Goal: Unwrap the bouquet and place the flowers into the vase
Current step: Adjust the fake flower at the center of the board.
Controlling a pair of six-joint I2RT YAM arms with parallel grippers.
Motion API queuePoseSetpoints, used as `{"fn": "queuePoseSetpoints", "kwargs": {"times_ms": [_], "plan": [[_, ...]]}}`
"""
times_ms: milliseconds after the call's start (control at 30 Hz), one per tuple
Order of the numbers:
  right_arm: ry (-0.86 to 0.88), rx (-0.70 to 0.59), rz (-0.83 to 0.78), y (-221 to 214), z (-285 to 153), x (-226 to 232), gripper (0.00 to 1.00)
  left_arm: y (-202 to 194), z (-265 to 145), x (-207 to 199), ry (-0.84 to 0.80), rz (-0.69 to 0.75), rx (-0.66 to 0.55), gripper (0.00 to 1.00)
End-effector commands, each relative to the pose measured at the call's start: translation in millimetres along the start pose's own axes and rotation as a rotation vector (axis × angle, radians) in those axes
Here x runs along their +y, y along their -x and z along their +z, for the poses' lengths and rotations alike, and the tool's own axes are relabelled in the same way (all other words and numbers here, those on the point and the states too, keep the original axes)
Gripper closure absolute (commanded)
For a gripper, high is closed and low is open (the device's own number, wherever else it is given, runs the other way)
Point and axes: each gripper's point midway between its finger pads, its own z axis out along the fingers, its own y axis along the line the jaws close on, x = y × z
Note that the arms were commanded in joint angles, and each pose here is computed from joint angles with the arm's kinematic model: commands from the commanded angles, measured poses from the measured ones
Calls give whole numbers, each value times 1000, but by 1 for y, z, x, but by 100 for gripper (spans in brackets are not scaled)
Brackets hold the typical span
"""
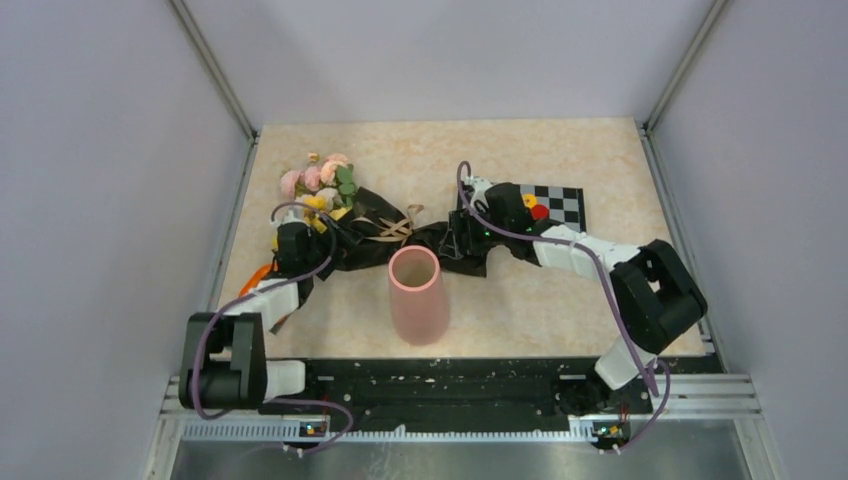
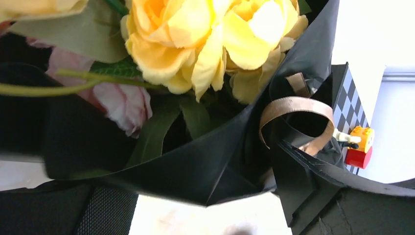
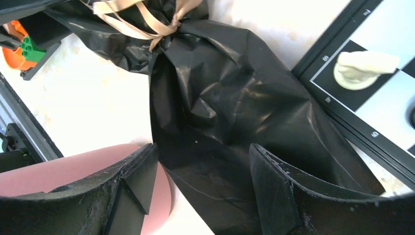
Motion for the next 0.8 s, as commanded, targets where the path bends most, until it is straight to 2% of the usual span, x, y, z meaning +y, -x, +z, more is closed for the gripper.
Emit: {"fn": "queuePoseSetpoints", "kwargs": {"times_ms": [0,267,433,600,767], "plan": [[29,-74,-28,14,-1,17,30,36,17,-41,-129,22,-79,1],[-134,-188,111,21,-46,1,21,81,43,-44,-87,89,-169,1],[-147,-276,215,17,-79,-13,12,106,47,-49,-50,122,-192,1],[-135,-282,258,9,-89,-16,11,114,33,-42,24,179,-171,1],[-112,-257,305,1,-84,-14,13,107,-2,-25,115,201,-143,1]]}}
